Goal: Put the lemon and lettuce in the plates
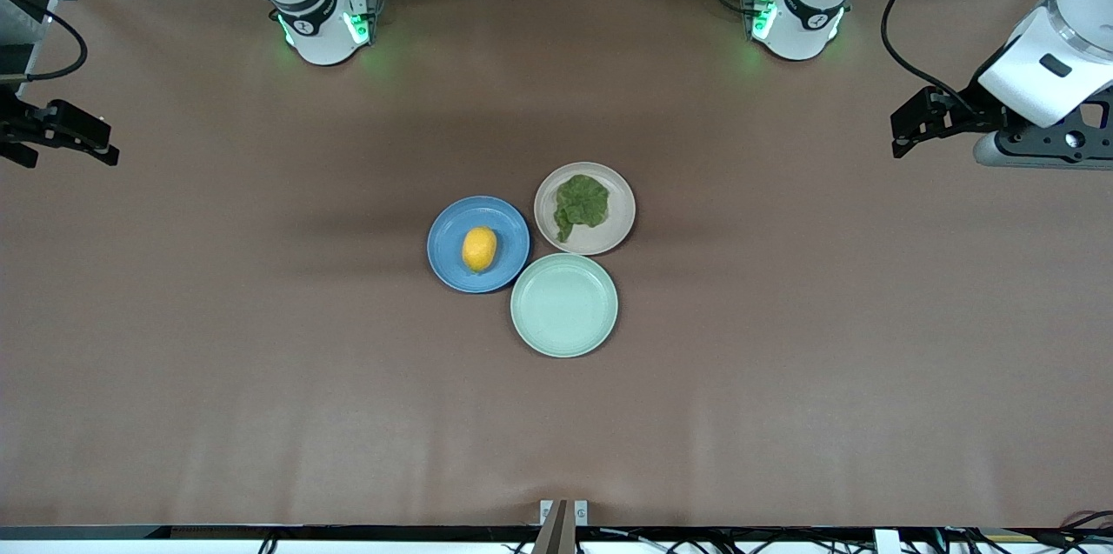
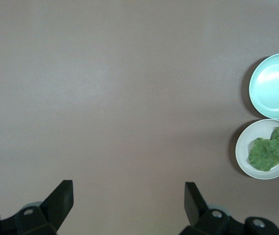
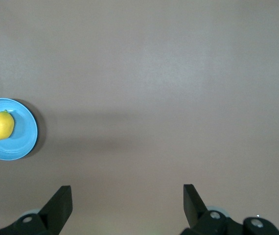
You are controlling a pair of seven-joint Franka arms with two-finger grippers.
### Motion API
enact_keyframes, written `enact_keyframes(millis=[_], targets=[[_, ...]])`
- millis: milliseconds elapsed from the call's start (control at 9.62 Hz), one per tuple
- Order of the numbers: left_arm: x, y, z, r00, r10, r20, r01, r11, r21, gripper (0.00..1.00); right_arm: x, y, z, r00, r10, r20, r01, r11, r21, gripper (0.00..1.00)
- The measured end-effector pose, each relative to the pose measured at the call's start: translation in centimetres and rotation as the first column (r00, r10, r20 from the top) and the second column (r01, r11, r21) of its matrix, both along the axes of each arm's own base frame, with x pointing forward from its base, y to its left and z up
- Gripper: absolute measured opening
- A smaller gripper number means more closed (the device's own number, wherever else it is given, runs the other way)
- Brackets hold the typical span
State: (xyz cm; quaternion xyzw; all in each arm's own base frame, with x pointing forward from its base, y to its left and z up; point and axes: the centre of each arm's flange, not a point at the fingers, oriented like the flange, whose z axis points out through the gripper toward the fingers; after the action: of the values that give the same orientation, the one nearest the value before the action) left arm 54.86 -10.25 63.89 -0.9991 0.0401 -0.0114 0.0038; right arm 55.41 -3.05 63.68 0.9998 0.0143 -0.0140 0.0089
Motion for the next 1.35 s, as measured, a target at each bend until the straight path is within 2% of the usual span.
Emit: enact_keyframes(millis=[520, 936, 1351], targets=[[0.0, 0.0, 0.0, 1.000, 0.000, 0.000, 0.000, 1.000, 0.000, 1.00, -0.1, 0.2, -0.1, 1.000, 0.003, -0.016, -0.003, 1.000, 0.000, 1.00], [0.0, 0.0, 0.0, 1.000, 0.000, 0.000, 0.000, 1.000, 0.000, 1.00, 0.9, 0.5, -0.1, 1.000, 0.009, 0.028, -0.009, 1.000, -0.005, 1.00], [0.0, 0.0, 0.0, 1.000, 0.000, 0.000, 0.000, 1.000, 0.000, 1.00, 1.2, 0.5, -0.1, 0.999, 0.010, 0.033, -0.009, 1.000, -0.006, 1.00]])
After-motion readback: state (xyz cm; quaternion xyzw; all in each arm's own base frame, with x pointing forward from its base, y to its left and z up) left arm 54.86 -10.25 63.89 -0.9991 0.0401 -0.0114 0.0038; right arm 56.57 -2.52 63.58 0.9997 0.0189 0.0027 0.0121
